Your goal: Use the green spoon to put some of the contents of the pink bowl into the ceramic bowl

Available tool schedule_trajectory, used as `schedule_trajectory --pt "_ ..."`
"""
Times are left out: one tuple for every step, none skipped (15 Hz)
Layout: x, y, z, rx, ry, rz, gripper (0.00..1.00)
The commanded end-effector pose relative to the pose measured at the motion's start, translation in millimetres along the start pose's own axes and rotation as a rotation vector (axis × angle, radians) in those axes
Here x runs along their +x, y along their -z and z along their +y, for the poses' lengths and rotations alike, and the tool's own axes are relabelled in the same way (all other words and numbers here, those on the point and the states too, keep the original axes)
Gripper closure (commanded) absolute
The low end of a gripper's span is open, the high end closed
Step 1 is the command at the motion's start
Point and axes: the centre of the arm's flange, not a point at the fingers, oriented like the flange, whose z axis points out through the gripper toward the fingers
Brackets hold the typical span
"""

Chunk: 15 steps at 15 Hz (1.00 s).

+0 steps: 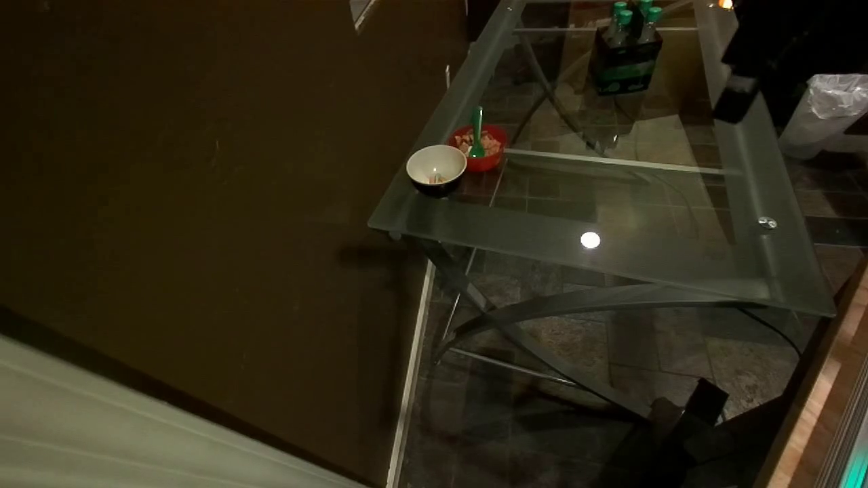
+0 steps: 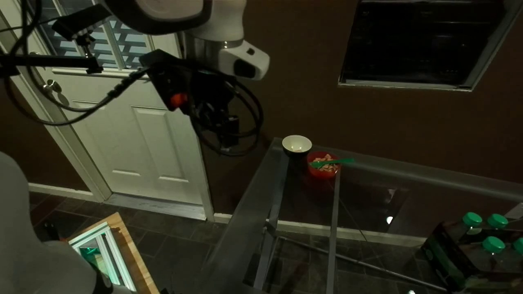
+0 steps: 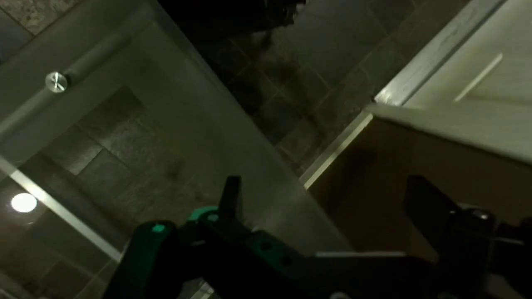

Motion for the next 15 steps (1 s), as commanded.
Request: schedule_trajectory --pt "54 8 19 -0.025 -0.146 0.151 0.0" --pt "68 9 21 -0.032 -0.193 0.19 0.0" --pt "35 10 22 0.002 -0.116 0.147 0.0" --pt "41 8 24 0.0 -0.127 0.154 0.0" --pt "42 6 24 0.0 -0.126 0.147 0.0" --pt "42 6 23 0.0 -0.125 0.145 0.0" --pt "41 6 23 0.0 -0.123 0.146 0.0" --pt "41 7 22 0.0 -0.122 0.148 0.0" --pt "40 7 22 0.0 -0.122 0.148 0.0" --pt "40 7 22 0.0 -0.122 0.148 0.0" --pt "47 7 18 0.025 -0.112 0.136 0.0" --pt "63 2 16 0.018 -0.138 0.141 0.0" --pt "84 -4 15 0.012 -0.18 0.123 0.0" --pt "100 -8 16 0.015 -0.209 0.101 0.0" --pt "121 -14 20 0.021 -0.24 0.077 0.0"
